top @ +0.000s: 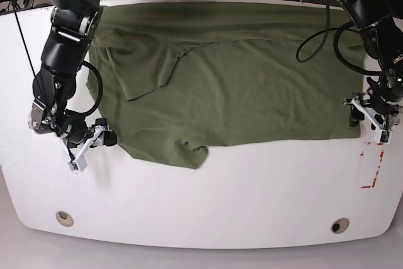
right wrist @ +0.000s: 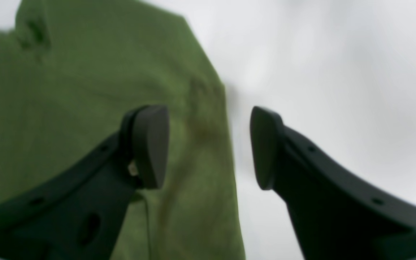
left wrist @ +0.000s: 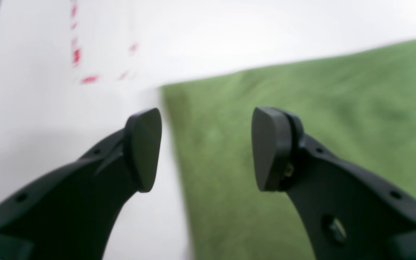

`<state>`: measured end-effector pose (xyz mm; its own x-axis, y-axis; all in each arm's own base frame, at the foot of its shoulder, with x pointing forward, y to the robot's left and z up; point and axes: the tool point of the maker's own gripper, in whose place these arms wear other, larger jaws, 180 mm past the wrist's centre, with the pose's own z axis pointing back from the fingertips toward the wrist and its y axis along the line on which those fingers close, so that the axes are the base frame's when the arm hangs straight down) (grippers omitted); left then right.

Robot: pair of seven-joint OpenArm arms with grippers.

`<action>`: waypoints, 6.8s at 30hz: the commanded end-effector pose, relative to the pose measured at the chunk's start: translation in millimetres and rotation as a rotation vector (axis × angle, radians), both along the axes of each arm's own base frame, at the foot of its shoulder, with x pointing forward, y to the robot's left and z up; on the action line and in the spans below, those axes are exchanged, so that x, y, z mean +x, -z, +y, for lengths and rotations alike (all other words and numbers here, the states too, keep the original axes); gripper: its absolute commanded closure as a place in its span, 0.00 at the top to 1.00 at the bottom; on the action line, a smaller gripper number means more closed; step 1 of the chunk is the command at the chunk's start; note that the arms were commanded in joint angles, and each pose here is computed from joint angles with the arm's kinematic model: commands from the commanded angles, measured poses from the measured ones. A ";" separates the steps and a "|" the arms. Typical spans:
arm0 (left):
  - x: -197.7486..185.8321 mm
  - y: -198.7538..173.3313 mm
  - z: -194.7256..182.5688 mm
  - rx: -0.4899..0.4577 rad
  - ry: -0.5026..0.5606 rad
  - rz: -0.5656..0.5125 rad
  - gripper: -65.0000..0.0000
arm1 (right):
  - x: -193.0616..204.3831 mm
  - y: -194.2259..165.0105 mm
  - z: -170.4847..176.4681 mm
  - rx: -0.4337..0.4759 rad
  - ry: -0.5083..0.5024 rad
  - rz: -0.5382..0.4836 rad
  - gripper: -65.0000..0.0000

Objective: Fold the T-shirt properly
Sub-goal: 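Release and move both grippers to the hem edge, grasp it, then fold the hem edge over toward the opposite edge with both grippers, then release and regrasp the folded corner with the right gripper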

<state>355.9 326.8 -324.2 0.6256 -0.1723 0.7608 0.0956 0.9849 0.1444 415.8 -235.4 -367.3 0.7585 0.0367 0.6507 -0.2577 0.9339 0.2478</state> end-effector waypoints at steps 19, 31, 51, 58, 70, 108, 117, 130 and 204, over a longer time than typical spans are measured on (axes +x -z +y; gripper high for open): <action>21.5 -22.2 31.0 0.027 -0.027 -0.076 0.56 | 34.9 18.8 41.0 0.106 -0.047 -0.039 0.51; 37.3 -19.9 52.9 -0.015 -0.168 -0.073 0.71 | 34.2 21.4 48.4 0.117 -0.054 -0.037 0.12; 67.9 44.3 44.0 -0.217 -0.276 -0.011 0.85 | 34.1 20.5 44.7 0.110 -0.051 -0.037 0.00; 68.6 50.7 28.3 -0.202 -0.206 0.021 0.84 | 34.5 19.7 44.0 0.112 -0.048 -0.039 0.00; 65.8 73.6 7.0 -0.228 -0.175 0.082 0.67 | 34.9 18.8 44.5 0.116 -0.047 -0.041 0.00; 35.5 -4.2 -22.0 0.070 0.150 -0.001 0.00 | -29.0 -32.9 -7.7 -0.174 -0.067 -0.067 0.00; -6.3 1.9 -27.6 0.159 0.184 0.045 0.00 | -83.6 -32.5 -24.2 -0.292 -0.052 -0.024 0.00; -67.1 25.4 -17.0 0.197 0.190 0.144 0.00 | -150.1 -26.0 -14.0 -0.389 -0.087 0.045 0.00; -98.9 29.2 -3.5 0.261 0.159 0.253 0.59 | -124.2 -2.3 77.2 0.007 -0.129 -0.013 0.00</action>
